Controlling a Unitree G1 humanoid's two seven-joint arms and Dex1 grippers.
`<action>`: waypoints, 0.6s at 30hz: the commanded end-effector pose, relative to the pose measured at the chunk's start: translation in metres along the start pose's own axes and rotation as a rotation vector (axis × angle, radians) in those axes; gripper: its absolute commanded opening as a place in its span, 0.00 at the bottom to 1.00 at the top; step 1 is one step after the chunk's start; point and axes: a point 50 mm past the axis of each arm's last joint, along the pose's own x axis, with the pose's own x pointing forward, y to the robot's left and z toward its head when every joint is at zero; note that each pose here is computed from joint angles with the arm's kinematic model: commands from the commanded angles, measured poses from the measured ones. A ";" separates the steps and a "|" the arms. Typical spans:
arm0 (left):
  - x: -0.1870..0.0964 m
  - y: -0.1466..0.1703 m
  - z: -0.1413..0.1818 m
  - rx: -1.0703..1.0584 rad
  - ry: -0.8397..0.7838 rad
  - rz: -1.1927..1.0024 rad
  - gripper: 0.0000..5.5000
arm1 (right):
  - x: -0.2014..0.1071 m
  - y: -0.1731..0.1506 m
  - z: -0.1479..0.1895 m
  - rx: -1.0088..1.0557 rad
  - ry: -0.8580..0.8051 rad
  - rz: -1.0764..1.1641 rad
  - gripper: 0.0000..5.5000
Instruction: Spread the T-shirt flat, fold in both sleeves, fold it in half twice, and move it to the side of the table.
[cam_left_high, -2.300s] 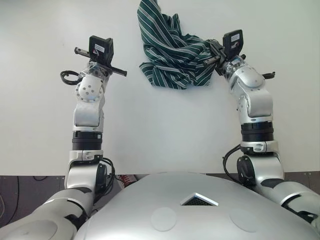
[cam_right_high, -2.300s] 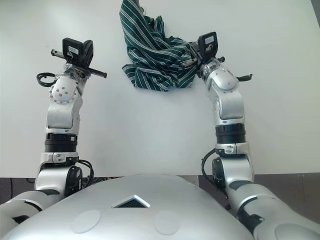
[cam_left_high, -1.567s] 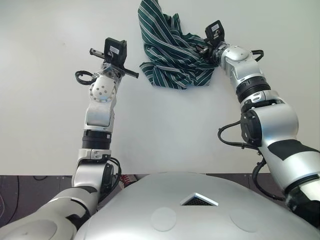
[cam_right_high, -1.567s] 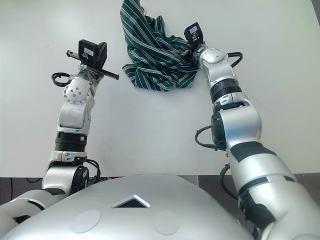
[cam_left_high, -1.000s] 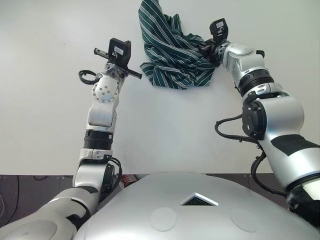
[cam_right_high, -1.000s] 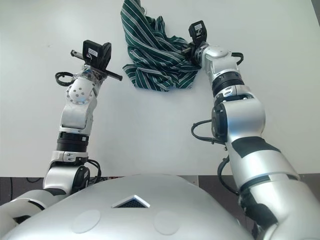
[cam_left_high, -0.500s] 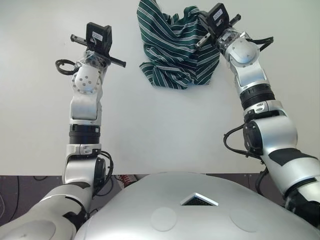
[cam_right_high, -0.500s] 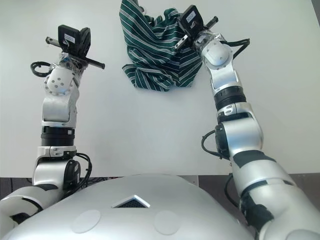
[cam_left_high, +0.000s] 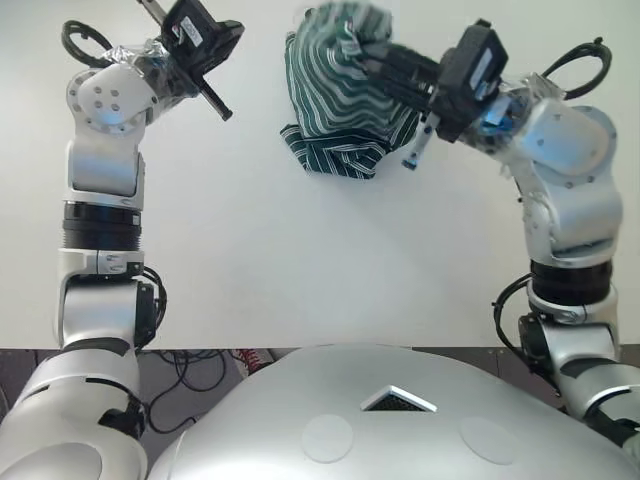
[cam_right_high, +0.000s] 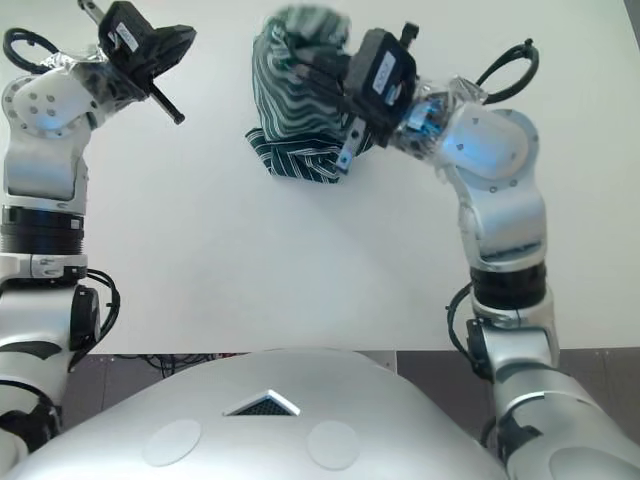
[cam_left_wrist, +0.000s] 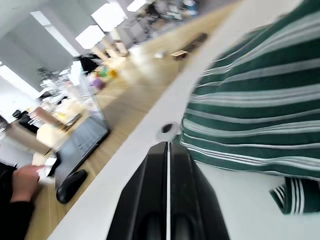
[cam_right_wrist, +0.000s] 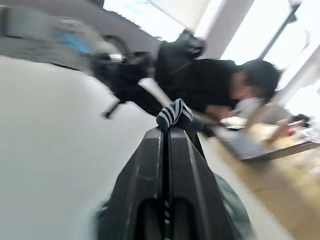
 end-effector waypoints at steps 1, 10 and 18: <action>0.015 0.004 0.020 0.120 -0.016 -0.146 0.00 | -0.013 0.017 0.003 0.096 0.074 0.140 0.00; 0.088 -0.040 0.044 0.237 -0.040 -0.447 0.00 | -0.022 0.033 -0.018 0.160 0.227 0.260 0.00; 0.087 -0.061 -0.020 0.257 0.223 -0.526 0.00 | -0.024 0.032 -0.029 0.166 0.266 0.242 0.00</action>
